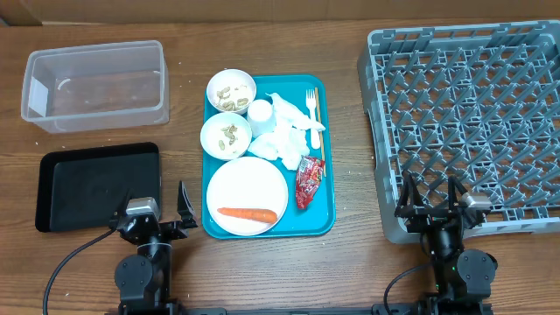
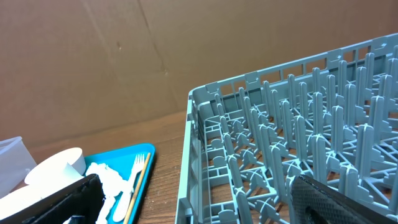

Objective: Sort waste into correct bins and load items into the dishwasher rack

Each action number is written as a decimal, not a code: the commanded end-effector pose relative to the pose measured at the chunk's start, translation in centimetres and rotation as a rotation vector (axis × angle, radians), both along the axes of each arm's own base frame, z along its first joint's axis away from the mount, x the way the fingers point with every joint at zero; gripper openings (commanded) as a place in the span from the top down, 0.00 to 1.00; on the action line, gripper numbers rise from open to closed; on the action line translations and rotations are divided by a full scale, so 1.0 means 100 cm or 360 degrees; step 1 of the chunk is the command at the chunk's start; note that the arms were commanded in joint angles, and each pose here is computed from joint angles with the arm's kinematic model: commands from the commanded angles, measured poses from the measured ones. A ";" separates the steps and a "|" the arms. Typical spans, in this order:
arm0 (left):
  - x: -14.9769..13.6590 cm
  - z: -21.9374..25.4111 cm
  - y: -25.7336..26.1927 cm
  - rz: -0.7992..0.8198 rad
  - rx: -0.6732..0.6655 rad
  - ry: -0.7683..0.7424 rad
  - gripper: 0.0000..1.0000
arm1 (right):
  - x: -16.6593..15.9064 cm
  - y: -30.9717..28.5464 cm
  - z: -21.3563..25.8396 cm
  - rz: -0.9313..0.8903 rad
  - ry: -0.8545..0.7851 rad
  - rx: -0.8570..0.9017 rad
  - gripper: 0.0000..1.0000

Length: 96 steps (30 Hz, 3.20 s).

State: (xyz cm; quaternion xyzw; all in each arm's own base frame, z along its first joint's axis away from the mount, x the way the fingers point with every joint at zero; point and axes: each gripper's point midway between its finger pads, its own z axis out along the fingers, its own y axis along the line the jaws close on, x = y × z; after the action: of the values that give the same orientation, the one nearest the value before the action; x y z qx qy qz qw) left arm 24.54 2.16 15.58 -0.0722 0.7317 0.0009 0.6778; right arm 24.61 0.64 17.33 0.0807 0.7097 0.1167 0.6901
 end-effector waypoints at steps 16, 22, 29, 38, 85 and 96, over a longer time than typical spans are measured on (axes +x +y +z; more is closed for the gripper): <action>0.000 0.001 0.001 0.0001 0.0029 -0.0009 0.00 | 0.000 -0.003 -0.002 -0.0020 -0.0004 0.0001 0.00; 0.000 0.001 0.001 0.0001 0.0030 -0.0009 0.00 | 0.000 -0.003 -0.002 -0.0019 -0.0004 0.0001 0.00; 0.000 0.001 0.001 0.0001 0.0030 -0.0009 0.00 | 0.000 -0.003 -0.002 -0.0020 -0.0004 0.0001 0.00; 0.000 0.001 0.001 0.0001 0.0029 -0.0009 0.00 | 0.000 -0.003 -0.002 -0.0020 -0.0004 0.0001 0.00; 0.000 0.001 0.001 0.0001 0.0030 -0.0009 0.00 | 0.000 -0.003 -0.002 -0.0019 -0.0004 0.0001 0.00; -0.004 0.014 -0.061 -0.0544 -0.0473 -0.0061 0.00 | 0.000 -0.003 -0.002 -0.0020 -0.0003 0.0002 0.00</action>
State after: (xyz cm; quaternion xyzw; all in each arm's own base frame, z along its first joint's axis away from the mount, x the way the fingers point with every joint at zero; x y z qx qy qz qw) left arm 24.67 -0.35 16.75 -0.0623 0.7162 -0.0927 0.6889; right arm 24.61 0.64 17.33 0.0807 0.7097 0.1167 0.6901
